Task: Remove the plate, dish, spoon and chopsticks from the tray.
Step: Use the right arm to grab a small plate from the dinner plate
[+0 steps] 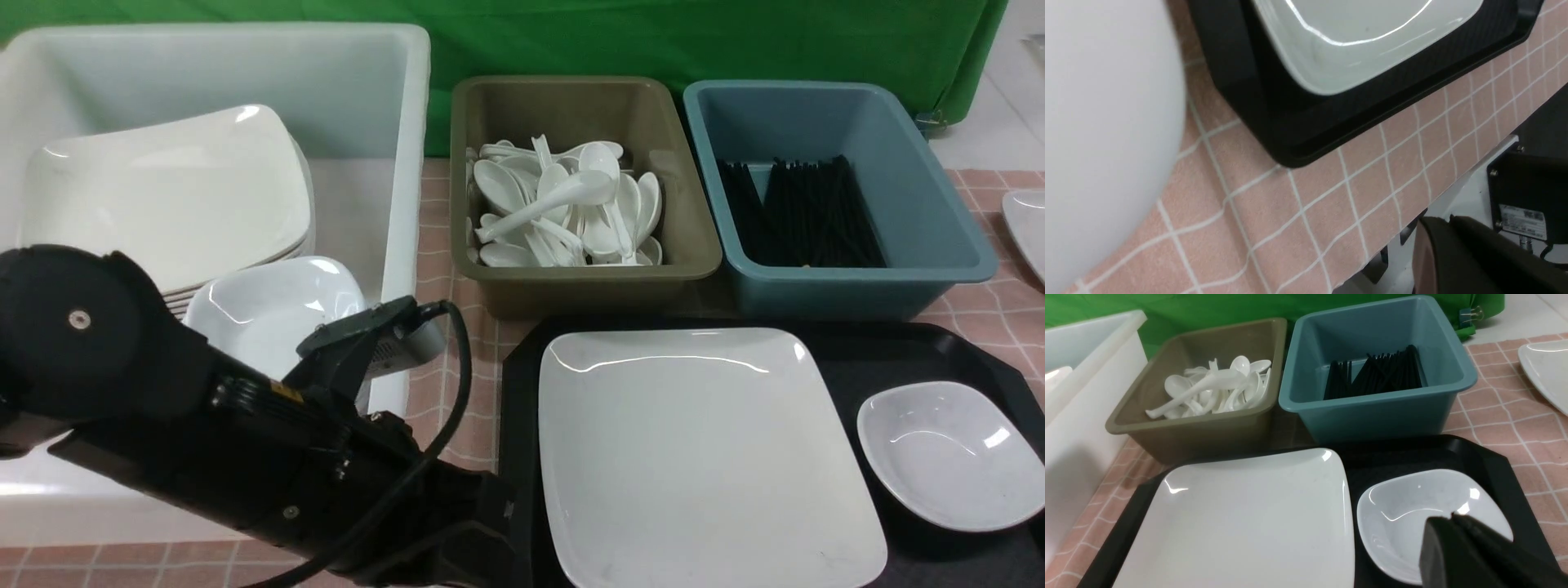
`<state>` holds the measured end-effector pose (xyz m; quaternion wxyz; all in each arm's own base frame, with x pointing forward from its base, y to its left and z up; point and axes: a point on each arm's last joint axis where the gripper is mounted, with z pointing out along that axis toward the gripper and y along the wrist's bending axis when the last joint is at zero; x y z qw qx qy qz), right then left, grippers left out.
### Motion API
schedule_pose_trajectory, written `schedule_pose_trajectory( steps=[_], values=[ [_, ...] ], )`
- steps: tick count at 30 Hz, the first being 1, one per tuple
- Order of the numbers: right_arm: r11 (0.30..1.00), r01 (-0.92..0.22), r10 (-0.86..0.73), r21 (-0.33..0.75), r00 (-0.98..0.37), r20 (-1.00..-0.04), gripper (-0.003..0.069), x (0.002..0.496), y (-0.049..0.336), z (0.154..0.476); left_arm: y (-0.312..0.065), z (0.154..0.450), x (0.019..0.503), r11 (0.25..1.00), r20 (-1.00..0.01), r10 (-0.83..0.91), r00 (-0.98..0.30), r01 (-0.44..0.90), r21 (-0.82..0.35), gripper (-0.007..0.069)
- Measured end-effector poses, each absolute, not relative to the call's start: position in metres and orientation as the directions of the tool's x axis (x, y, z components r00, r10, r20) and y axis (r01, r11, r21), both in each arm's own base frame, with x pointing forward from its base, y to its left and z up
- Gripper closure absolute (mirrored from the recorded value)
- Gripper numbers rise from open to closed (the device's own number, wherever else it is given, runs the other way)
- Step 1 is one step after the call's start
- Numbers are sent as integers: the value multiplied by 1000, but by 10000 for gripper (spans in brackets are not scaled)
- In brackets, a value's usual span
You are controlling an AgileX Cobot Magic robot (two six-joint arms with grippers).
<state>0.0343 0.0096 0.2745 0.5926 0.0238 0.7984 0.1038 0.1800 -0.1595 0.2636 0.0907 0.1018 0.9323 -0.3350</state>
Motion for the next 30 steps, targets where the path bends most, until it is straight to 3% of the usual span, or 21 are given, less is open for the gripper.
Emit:
schedule_pose_trajectory(
  steps=[5, 14, 18, 24, 30],
  values=[
    [977, -85, 161, 194, -297, -941, 608, 34, 10, 274, -165, 283, 193, 751, -306, 158, -939, 315, -581, 615],
    [977, -85, 162, 195, -297, -941, 594, 34, 10, 274, -181, 287, 222, 774, -238, 285, -928, 370, -514, 564],
    [977, -84, 163, 196, -297, -941, 588, 34, 10, 274, -183, 274, 233, 800, -220, 298, -929, 369, -473, 496],
    [977, -85, 161, 195, -299, -940, 580, 34, 10, 274, -190, 251, 255, 831, -259, 263, -929, 355, -428, 336],
    [977, -84, 162, 196, -300, -940, 571, 34, 10, 274, -197, 245, 257, 828, -217, 289, -932, 358, -433, 301]
  ],
)
